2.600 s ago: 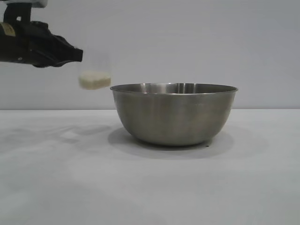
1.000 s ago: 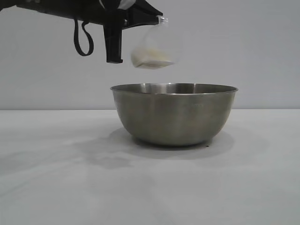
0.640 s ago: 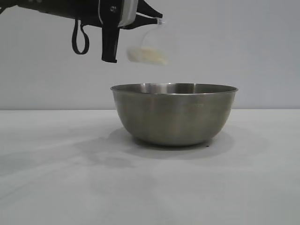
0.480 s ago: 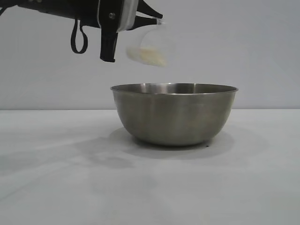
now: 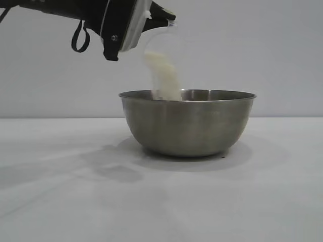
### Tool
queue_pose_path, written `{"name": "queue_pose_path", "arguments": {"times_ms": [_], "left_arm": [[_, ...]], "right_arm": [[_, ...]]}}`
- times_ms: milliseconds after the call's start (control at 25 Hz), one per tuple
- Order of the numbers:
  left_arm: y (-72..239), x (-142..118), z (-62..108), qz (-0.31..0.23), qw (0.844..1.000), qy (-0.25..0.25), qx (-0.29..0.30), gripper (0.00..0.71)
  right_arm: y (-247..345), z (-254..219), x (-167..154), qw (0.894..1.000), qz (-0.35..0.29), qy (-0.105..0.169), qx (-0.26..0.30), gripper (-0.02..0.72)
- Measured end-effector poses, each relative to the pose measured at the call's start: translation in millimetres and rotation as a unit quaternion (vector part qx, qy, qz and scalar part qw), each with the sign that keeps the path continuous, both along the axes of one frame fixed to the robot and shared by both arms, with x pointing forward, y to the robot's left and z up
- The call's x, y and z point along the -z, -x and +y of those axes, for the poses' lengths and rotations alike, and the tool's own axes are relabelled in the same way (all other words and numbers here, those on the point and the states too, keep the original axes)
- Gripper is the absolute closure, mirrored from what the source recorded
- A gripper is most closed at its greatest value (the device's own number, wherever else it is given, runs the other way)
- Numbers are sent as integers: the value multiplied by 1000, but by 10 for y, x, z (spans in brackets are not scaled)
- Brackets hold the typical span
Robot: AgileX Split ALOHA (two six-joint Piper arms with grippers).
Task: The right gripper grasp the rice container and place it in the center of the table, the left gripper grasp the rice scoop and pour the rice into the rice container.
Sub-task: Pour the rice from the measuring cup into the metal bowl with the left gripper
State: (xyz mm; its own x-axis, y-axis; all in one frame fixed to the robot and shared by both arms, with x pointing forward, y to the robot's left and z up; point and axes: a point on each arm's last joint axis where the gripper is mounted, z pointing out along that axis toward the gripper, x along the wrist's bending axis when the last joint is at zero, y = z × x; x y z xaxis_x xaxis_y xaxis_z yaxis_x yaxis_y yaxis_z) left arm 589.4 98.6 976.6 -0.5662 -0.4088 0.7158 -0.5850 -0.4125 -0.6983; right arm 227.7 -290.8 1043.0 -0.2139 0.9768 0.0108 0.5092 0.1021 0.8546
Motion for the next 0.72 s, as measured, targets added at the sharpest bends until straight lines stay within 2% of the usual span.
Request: {"name": "queue_pose_path", "arguments": {"times_ms": [480, 720], "left_arm": [[65, 30, -43, -90, 992, -78, 45, 710], [121, 32, -117, -107, 988, -88, 65, 710]], "right_arm": [[0, 0, 0, 1000, 0, 0, 0, 223], [1, 5, -1, 1000, 0, -3, -2, 223]]}}
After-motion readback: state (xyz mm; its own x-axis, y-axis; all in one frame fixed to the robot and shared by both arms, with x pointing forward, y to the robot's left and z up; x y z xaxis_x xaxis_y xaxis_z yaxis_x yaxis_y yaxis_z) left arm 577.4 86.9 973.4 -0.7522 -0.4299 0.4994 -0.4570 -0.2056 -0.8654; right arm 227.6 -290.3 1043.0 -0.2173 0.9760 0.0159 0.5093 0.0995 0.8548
